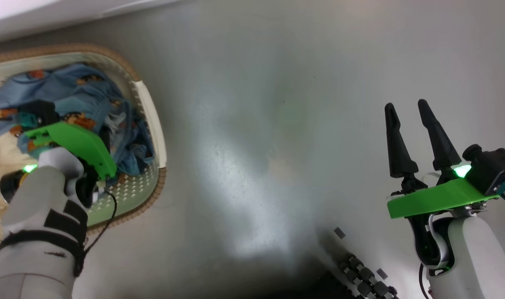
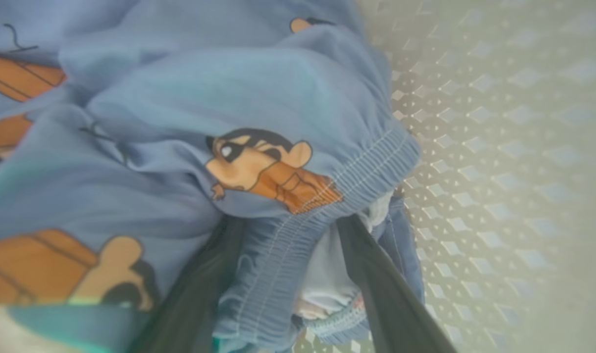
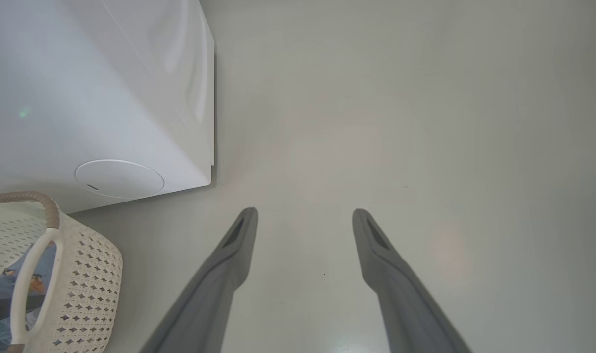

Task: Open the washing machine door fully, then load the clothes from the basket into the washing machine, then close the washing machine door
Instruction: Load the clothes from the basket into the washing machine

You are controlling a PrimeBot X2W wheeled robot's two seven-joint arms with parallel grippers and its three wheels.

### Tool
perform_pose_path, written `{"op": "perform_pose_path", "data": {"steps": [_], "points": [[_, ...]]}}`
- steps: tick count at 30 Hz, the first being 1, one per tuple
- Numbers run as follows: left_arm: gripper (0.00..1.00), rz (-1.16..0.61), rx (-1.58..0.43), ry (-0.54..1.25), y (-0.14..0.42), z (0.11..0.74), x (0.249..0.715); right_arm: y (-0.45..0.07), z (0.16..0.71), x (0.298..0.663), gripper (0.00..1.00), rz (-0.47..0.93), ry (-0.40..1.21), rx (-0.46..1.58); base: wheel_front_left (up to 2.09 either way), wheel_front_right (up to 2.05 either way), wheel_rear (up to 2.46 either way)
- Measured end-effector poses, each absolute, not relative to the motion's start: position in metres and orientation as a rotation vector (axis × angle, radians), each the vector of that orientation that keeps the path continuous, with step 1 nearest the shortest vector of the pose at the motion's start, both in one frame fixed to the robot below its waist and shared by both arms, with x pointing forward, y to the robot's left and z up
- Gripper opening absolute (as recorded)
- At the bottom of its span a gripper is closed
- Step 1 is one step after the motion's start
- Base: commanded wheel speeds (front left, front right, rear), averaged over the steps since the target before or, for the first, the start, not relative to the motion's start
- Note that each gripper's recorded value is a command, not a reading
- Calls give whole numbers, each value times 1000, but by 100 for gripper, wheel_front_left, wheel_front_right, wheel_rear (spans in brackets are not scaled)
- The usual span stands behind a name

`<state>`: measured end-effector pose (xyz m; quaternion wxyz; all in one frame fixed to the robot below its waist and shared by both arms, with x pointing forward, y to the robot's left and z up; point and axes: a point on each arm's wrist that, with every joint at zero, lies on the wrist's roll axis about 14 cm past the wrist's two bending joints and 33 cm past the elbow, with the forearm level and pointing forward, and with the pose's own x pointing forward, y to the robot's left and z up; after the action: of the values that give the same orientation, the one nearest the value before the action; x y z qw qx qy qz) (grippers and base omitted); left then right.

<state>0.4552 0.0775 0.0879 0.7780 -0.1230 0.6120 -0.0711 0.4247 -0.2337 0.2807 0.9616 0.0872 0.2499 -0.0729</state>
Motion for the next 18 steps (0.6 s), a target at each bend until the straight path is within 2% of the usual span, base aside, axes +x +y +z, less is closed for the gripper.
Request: {"op": "perform_pose_path", "data": {"steps": [2, 3, 4, 5, 6, 18], "points": [[100, -155, -268, 1328, 74, 84, 457, -236, 278, 425, 100, -153, 509, 175, 0, 0, 0], [64, -148, -263, 1331, 73, 81, 457, -236, 277, 425, 100, -155, 512, 173, 0, 0, 0], [36, -143, -257, 1335, 73, 79, 457, -238, 276, 424, 100, -158, 514, 170, 0, 0, 0], [15, -140, -254, 1339, 72, 77, 456, -239, 276, 422, 100, -161, 518, 168, 0, 0, 0], [0, -130, -249, 1335, 73, 76, 457, -240, 275, 422, 100, -165, 516, 166, 0, 0, 0], [0, -73, -217, 1277, 84, 79, 465, -240, 276, 425, 100, -165, 501, 169, 0, 0, 0]]}}
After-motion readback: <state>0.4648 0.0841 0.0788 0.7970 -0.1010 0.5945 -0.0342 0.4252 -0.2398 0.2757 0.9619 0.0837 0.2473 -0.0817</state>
